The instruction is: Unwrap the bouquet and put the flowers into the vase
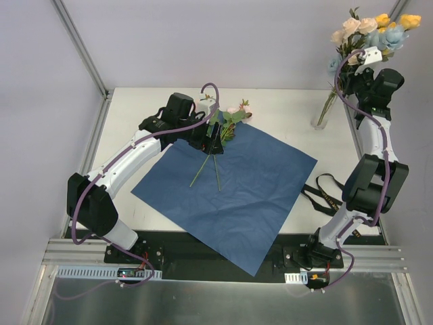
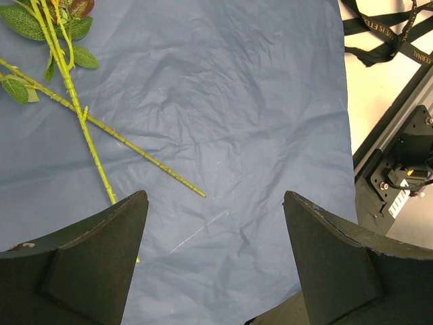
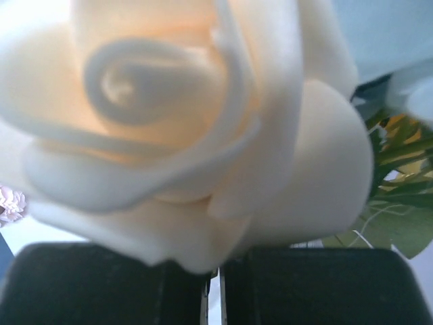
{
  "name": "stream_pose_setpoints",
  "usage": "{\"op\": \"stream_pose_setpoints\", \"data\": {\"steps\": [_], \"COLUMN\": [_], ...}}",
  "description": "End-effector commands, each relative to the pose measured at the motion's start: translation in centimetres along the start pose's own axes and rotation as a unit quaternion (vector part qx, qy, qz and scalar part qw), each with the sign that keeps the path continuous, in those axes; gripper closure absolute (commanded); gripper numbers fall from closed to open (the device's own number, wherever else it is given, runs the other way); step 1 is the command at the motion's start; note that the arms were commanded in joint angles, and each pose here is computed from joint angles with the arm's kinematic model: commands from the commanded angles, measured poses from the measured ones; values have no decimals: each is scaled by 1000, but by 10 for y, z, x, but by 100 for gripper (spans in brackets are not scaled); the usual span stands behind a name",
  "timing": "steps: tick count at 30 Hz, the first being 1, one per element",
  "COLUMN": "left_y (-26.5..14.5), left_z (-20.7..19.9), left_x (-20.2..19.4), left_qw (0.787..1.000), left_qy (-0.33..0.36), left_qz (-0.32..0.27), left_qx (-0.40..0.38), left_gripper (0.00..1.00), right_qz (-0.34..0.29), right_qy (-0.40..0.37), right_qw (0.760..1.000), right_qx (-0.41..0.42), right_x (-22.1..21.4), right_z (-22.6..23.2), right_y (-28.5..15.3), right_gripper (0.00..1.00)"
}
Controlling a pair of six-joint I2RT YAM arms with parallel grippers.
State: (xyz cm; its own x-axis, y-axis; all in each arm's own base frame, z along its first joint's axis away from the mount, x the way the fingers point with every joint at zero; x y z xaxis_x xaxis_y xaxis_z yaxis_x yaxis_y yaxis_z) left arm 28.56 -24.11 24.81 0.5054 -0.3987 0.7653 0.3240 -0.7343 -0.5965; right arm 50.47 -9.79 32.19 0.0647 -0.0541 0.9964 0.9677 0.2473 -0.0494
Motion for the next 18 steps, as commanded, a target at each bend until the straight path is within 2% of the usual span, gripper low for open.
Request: {"op": "stream_pose_setpoints", "data": {"steps": [1,11,18], "left_y": [-2,-4,-6], "left_z": [-2,-4,-5], "left_x": [4,6,7], "left_qw": [1000,1000,1000], "left_qy": [3,3,3], "left_qz": [-11,-16,-20], "left_qx": [-10,-14,-17], "left_gripper": [19,19,19], "right_qz": [44,64,68], "right_qy": [24,38,47], "right_qw": [999,997,995], "right_qx": [-13,-34,-60], "right_x": [-31,-59,-57], "right_z": [-1,-2,-6], "right_y": [-7,-15,-6], "right_gripper": [100,99,89]}}
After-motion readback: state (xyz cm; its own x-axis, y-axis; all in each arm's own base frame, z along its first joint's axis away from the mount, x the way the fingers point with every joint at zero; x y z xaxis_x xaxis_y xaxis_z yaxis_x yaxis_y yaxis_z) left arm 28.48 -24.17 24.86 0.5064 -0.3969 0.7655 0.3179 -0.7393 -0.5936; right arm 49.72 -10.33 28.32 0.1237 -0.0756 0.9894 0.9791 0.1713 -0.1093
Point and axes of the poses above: each gripper's point midway between its finger pads, its own y axis out along the fingers, its own z axis along the line the jaws close on, x = y × z, the point moved 5 cm from there along -y, back along the fingers, and after that the axes turned 14 degrees about y, right-handed, at the moved point
